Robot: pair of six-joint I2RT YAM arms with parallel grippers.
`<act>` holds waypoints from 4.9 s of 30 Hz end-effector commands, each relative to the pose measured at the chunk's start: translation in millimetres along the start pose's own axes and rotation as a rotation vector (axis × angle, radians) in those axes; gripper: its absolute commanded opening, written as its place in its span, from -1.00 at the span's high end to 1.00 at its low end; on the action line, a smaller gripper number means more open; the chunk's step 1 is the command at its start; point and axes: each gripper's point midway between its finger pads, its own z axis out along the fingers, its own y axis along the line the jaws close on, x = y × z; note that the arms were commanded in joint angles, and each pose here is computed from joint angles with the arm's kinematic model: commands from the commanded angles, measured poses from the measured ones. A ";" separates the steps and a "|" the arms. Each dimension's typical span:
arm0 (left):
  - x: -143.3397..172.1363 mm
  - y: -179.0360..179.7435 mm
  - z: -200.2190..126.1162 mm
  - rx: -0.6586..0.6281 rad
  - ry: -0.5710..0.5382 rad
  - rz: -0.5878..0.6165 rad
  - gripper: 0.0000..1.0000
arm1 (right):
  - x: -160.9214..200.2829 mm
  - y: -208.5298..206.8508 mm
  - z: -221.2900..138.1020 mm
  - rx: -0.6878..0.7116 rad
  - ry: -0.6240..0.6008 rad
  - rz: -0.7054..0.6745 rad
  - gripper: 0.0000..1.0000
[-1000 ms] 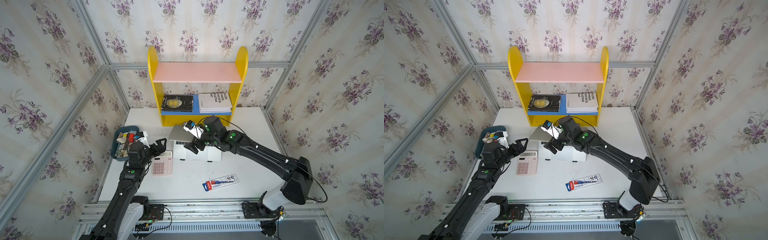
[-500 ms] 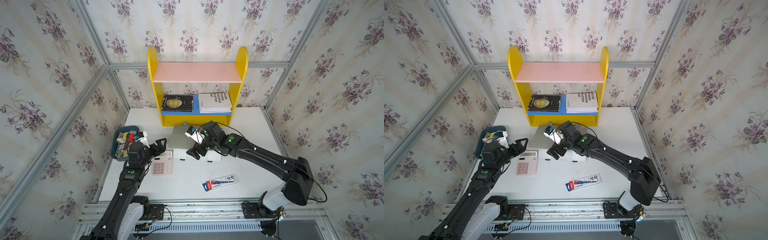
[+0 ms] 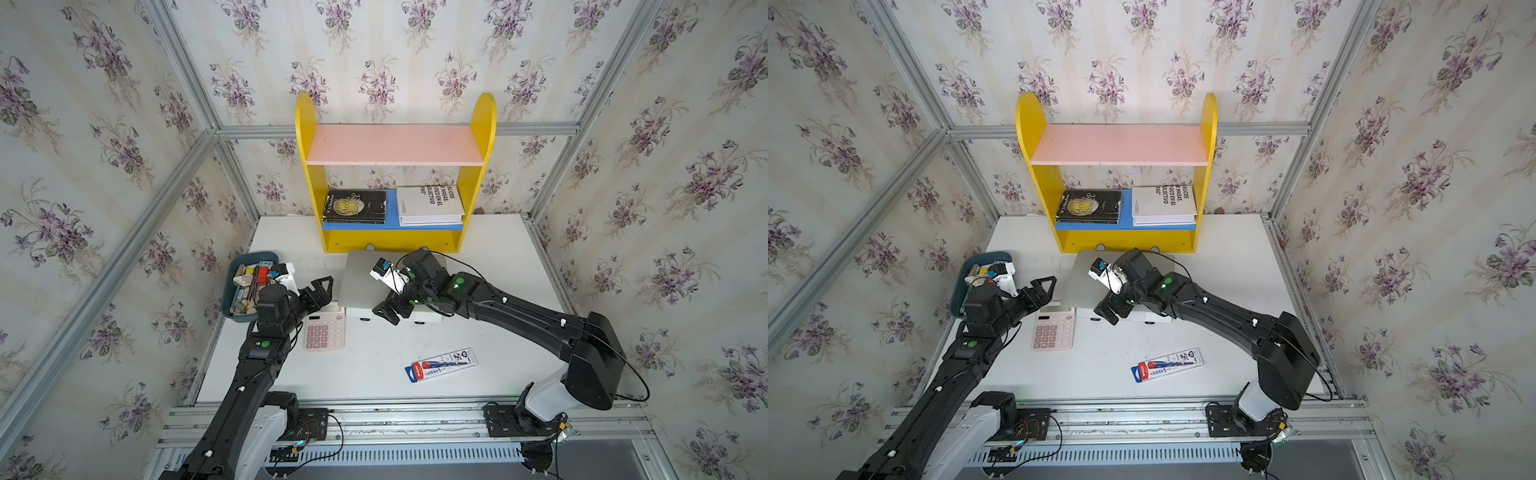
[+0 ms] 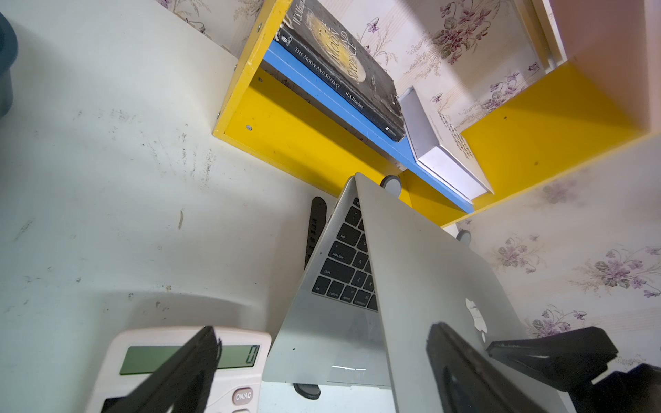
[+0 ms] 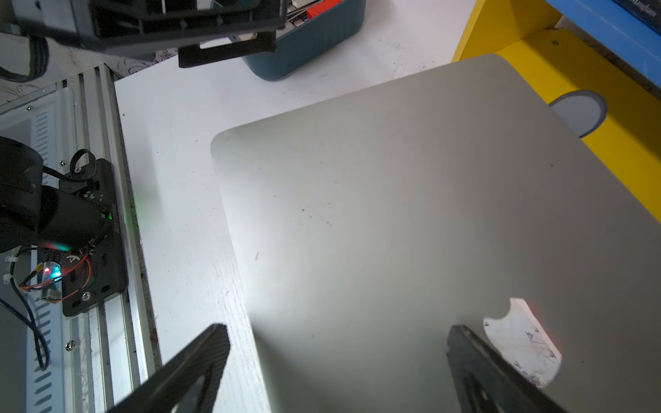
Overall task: Close the laptop lid and set it aside
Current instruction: Close the lid of the laptop, then pick up the laptop from the computer stand.
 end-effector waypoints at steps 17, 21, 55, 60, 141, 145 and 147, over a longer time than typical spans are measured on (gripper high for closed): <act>-3.6 -3.4 1.4 0.017 -0.011 0.010 -0.88 | 38.5 1.9 22.5 -0.026 0.108 0.060 -1.00; -3.2 -3.4 1.8 0.017 -0.008 0.010 -0.88 | 43.1 0.2 27.1 -0.020 0.123 0.063 -1.00; 1.0 -1.6 5.2 0.020 0.010 0.002 -0.88 | 83.6 -26.1 55.7 0.043 0.187 0.133 -1.00; 1.5 -0.9 5.8 0.018 0.011 0.000 -0.88 | 87.2 -33.8 58.4 0.054 0.187 0.162 -1.00; 110.1 12.5 118.6 0.124 0.384 0.068 -0.81 | 153.9 -145.2 -35.3 -0.007 -0.489 0.993 -0.96; 111.5 14.7 116.6 0.118 0.380 0.066 -0.81 | 155.2 -143.1 -34.4 -0.021 -0.492 0.999 -1.00; 113.2 13.4 115.3 0.127 0.384 0.063 -0.81 | 154.9 -141.5 -34.4 -0.031 -0.496 0.999 -1.00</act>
